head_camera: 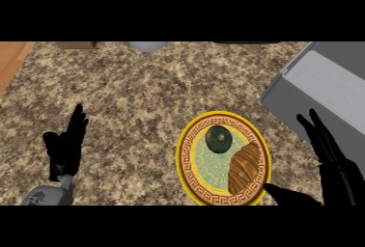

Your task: Pick the squash from the plate and place it in the cardboard box

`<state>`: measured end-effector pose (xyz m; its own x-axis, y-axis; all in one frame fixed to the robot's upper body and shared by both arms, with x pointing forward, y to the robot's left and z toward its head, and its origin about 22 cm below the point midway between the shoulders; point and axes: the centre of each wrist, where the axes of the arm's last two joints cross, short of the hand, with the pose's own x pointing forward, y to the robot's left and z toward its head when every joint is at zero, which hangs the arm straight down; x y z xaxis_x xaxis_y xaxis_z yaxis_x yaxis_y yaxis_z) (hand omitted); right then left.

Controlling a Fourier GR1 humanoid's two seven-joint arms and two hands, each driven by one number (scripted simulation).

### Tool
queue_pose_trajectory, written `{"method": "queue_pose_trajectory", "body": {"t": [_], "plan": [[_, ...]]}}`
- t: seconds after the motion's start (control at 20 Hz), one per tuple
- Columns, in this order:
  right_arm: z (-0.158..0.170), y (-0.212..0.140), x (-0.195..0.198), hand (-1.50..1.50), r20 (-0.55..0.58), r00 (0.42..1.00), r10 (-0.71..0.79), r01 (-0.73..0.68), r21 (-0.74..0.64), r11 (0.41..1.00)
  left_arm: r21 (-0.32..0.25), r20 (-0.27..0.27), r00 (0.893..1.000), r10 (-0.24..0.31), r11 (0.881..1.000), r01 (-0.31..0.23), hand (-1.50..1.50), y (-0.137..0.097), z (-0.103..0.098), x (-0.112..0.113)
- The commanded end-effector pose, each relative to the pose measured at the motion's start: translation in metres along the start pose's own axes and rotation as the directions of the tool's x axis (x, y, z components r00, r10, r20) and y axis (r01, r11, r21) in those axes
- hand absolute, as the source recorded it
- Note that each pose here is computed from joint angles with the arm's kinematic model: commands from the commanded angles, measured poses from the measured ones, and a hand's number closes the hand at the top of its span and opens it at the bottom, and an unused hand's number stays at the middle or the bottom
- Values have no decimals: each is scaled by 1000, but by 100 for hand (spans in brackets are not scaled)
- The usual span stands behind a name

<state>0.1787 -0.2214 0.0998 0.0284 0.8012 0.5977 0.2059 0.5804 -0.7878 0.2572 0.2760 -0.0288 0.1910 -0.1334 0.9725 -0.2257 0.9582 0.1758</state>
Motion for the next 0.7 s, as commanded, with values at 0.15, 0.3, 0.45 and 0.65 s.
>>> {"method": "queue_pose_trajectory", "body": {"t": [0.15,0.3,0.45,0.65], "plan": [[1,-4,57,-150,-73,986,152,-138,171,976,-14,-5,1000,-3,1000,3,0,-8,7,-3],[-9,17,79,-150,-106,979,174,-148,223,964,0,7,1000,-10,1000,10,0,-10,3,0],[-28,12,79,-150,-145,962,230,-185,268,945,-3,-2,1000,-6,1000,6,0,-9,-1,-5],[-42,31,91,-150,-206,941,267,-189,335,923,-3,-3,1000,6,1000,-6,0,-7,-10,-3]]}}
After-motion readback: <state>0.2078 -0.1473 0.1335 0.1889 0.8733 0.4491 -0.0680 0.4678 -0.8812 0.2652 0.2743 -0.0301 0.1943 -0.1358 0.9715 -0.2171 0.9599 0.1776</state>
